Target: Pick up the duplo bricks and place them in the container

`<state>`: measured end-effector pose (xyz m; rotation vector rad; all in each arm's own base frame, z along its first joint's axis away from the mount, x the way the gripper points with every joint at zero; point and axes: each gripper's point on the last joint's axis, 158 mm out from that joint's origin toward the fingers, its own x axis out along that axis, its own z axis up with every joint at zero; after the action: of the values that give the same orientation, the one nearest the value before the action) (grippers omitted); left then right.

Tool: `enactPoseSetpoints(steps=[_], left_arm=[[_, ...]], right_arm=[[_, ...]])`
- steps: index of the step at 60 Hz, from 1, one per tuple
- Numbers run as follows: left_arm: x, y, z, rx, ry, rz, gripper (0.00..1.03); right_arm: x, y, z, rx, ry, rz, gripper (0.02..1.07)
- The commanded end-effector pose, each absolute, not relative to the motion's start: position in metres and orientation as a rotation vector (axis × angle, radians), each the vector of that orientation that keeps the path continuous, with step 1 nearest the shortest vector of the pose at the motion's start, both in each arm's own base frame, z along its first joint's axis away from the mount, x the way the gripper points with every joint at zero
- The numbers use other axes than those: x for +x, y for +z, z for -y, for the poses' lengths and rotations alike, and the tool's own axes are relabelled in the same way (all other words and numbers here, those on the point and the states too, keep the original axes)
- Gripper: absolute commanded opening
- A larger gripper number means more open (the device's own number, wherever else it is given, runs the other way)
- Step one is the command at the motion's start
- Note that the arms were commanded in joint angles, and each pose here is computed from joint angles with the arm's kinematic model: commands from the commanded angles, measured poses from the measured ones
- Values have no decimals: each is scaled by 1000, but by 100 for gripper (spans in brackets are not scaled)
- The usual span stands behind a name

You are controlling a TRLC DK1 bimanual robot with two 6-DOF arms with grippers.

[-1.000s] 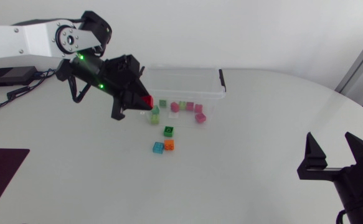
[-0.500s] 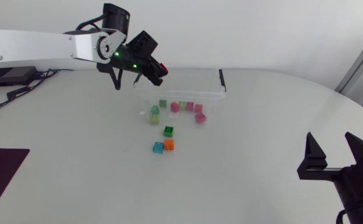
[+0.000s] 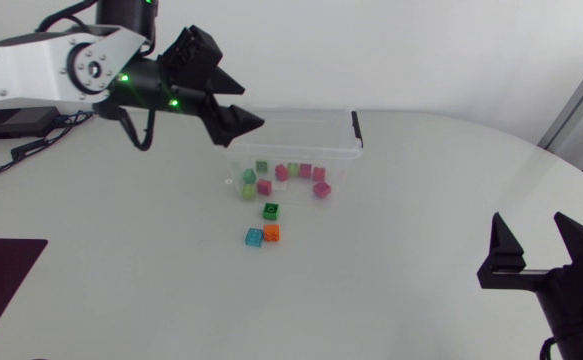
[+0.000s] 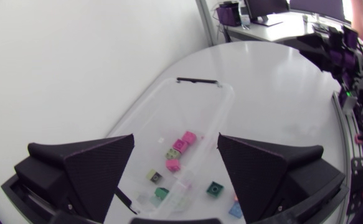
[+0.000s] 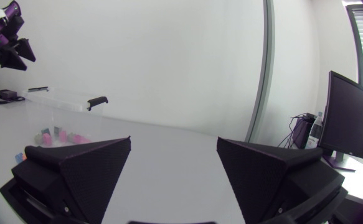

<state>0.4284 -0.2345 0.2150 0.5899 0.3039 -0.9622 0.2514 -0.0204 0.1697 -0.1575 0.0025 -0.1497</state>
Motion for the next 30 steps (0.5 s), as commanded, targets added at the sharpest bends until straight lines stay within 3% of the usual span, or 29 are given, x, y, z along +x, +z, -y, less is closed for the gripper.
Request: enactPoseSetpoints(steps=[1, 11, 30], left_arm=[[391, 169, 225, 696, -1064, -364, 97], [339, 69, 208, 844, -1256, -536, 96], [331, -14, 213, 936, -1372, -708, 96]], right_arm=[[252, 160, 19, -142, -144, -21, 102], [252, 160, 19, -142, -144, -21, 102], [252, 160, 19, -142, -144, -21, 102]])
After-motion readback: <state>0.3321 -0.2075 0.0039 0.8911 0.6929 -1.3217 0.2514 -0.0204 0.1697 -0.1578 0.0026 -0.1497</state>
